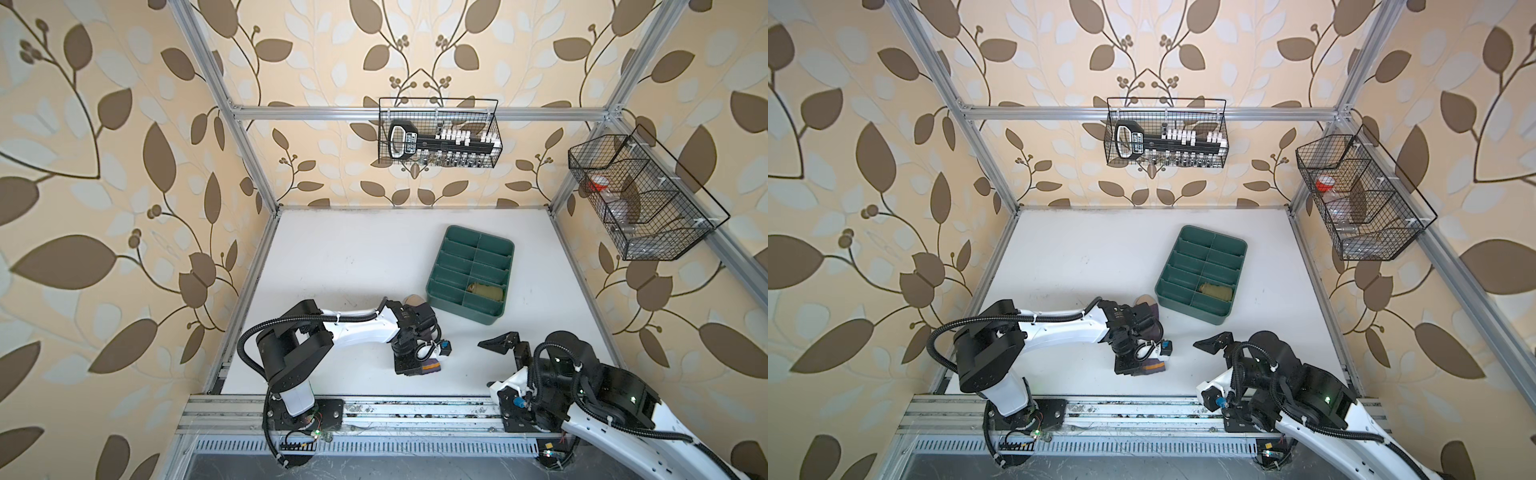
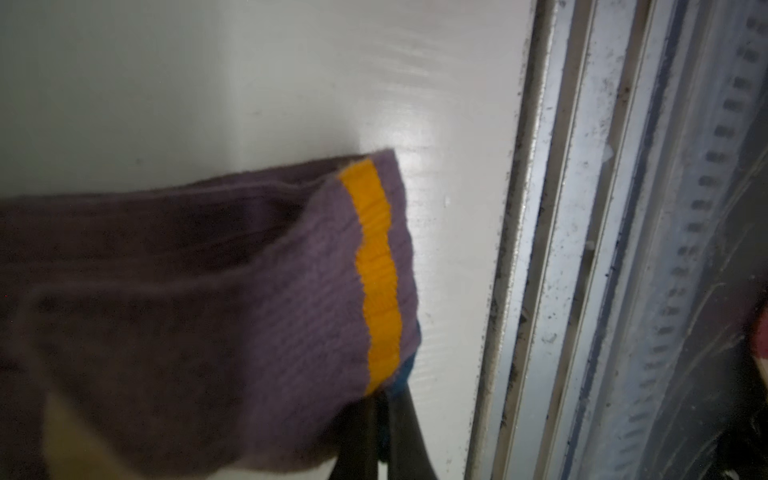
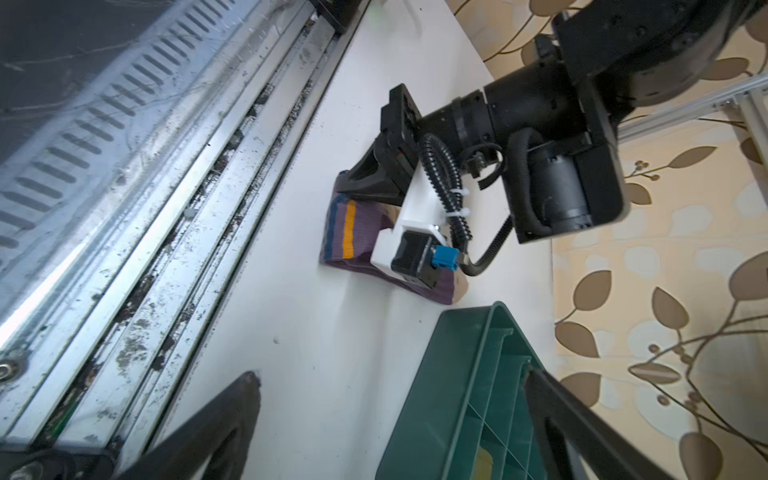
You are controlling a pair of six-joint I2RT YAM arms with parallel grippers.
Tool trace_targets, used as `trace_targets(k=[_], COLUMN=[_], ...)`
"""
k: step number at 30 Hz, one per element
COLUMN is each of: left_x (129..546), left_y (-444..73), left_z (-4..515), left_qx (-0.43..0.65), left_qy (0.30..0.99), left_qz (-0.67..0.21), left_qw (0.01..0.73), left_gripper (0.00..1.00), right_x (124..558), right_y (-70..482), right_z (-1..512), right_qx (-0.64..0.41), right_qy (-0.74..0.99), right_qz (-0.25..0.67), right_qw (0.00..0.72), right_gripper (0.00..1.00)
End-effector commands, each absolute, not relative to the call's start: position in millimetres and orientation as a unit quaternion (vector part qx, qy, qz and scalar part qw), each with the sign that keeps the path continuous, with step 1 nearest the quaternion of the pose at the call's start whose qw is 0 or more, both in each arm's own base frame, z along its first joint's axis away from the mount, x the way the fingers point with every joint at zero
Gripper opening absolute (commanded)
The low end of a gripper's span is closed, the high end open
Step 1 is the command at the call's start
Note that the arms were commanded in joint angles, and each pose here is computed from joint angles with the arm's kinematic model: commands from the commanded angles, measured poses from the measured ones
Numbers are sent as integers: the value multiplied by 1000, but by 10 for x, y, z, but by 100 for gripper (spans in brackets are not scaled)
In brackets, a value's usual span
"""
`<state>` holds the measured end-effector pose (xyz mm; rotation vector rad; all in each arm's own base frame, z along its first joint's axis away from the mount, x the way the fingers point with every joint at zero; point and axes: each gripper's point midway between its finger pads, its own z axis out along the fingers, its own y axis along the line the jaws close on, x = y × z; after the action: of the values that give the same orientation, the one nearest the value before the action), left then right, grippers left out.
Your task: Roll the socks
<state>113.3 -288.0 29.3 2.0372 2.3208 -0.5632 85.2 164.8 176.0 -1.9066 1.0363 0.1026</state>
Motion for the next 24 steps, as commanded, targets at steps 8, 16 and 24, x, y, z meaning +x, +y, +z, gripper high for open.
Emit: trace_targets(k=[8,16,24], left_x=[1628,2052,2180], left_y=[-2549,-2423,-1644], left_z=[573,2065,3294], left_qx=[649,538,297], left_qy=[744,709,668], left_qz=[-60,-66,-36], left_qw=[148,451,681], left_gripper=[99,99,99], right_x=[1425,1805,2546], right_y=[1837,1855,1888], right_z=[2439,2591,2820], right_qx=[-486,-238,58], right_qy=[637,784,803], right_qz=[139,283,424], right_qw=[582,499,414], right_gripper=[100,100,100])
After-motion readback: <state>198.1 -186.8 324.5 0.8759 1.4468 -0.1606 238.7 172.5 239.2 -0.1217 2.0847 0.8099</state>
